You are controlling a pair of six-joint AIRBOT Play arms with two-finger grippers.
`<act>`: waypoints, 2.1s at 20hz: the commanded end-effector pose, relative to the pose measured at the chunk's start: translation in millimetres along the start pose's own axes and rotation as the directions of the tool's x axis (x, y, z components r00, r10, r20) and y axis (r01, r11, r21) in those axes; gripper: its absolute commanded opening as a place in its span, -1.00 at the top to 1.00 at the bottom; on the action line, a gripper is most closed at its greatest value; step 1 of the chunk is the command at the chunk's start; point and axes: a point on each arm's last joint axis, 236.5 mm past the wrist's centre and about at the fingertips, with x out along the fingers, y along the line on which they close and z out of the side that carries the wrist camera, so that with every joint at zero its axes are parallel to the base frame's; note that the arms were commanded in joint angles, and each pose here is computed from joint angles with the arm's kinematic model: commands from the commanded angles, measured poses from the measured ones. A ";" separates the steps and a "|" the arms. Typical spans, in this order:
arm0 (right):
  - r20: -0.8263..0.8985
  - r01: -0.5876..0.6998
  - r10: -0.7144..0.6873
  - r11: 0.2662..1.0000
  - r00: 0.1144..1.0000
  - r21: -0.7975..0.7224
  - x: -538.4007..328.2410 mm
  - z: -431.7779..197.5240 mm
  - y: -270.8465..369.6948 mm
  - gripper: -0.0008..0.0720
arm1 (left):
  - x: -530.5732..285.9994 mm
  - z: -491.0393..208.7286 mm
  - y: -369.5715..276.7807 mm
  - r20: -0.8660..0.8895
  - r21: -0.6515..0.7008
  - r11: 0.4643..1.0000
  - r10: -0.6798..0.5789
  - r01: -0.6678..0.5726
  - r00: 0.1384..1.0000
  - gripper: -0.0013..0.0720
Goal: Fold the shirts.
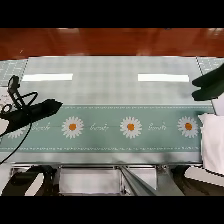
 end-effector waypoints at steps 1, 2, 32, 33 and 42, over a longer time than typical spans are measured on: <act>-0.076 0.176 -0.167 0.975 0.983 0.138 -22.3 -27.9 -65.3 0.92 | -0.7 15.5 1.8 0.064 0.023 1.000 0.005 -0.007 0.998 0.92; -0.066 0.209 -0.201 0.964 0.977 0.163 -30.4 -31.9 -75.9 0.92 | -1.1 19.0 2.8 0.078 0.029 1.000 0.008 -0.010 0.997 0.92; 0.295 0.057 -0.091 0.991 0.951 0.122 3.2 -37.4 -88.0 0.92 | -17.2 158.6 -11.4 0.322 0.178 0.980 0.026 -0.087 0.946 0.92; 0.295 0.024 -0.028 1.000 0.955 0.017 20.3 -31.9 -54.3 0.92 | -18.2 171.1 -24.4 0.304 0.198 0.978 0.005 -0.069 0.953 0.92; -0.005 -0.057 0.071 0.756 0.997 -0.652 181.9 -138.5 173.1 0.92 | 39.8 179.8 -70.7 0.021 0.366 0.920 0.142 -0.140 0.990 0.93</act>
